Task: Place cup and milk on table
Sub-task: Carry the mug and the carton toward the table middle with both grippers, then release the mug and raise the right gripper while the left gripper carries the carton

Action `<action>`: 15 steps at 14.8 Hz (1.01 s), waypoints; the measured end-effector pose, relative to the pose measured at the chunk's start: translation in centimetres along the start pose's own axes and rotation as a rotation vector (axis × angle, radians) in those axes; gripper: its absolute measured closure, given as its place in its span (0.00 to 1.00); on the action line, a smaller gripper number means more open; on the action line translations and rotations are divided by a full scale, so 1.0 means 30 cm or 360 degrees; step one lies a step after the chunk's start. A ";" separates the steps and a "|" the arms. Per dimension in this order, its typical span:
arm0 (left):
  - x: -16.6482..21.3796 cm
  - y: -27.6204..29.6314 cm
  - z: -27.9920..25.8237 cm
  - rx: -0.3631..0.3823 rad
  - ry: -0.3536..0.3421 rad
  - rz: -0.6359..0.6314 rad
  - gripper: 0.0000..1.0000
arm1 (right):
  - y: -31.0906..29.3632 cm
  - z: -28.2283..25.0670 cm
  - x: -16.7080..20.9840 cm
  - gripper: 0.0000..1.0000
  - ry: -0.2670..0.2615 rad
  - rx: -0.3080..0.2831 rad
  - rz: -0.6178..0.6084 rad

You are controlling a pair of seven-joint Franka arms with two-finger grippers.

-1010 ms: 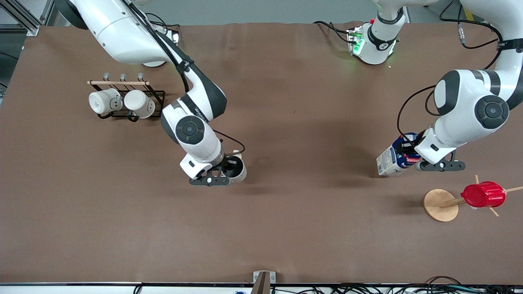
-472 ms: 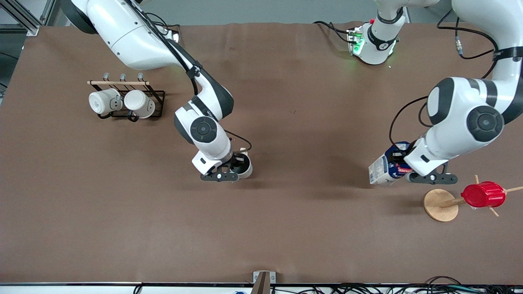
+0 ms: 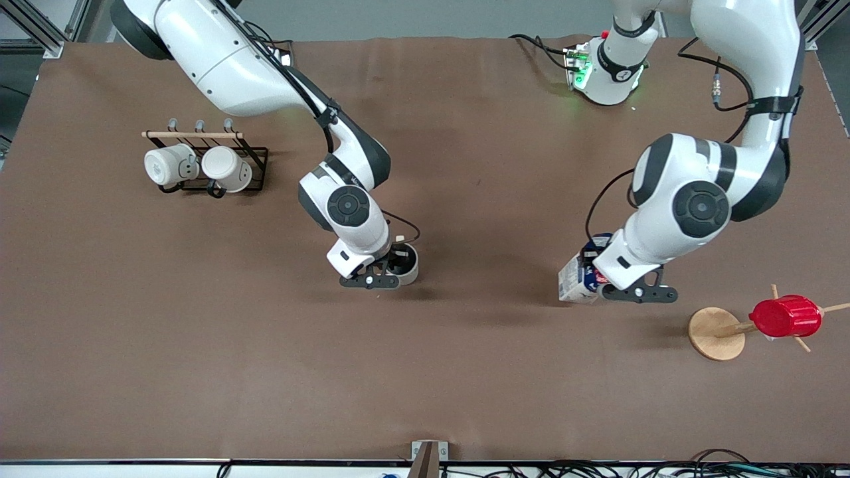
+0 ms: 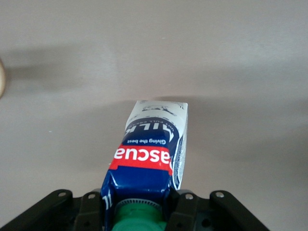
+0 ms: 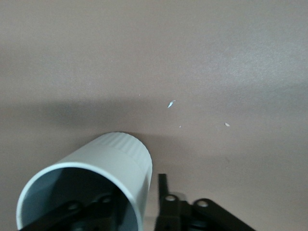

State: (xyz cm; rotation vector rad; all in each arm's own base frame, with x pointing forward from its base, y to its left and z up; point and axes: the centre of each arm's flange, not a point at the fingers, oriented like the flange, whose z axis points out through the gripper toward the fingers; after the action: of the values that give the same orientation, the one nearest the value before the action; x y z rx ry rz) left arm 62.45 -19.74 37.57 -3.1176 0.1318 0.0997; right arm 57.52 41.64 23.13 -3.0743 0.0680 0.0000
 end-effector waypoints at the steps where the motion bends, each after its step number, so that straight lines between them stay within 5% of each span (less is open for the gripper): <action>1: 0.010 0.020 -0.012 -0.0004 0.0017 0.0006 0.81 | 0.001 0.001 0.001 0.53 0.0002 0.0001 0.0002; 7: -0.010 0.308 0.000 -0.0005 0.0026 0.0000 0.81 | 0.060 -0.086 0.060 0.01 0.0020 -0.0024 0.0054; 15: -0.063 0.680 0.032 0.0041 -0.0055 -0.0040 0.81 | 0.666 -0.903 0.264 0.00 0.0276 -0.0206 0.0308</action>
State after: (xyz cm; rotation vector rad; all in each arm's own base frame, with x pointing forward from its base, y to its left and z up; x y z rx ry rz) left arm 58.76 -39.87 36.39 -3.0892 0.0925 0.1498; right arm 64.52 19.56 48.82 -3.1739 0.3889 -0.2624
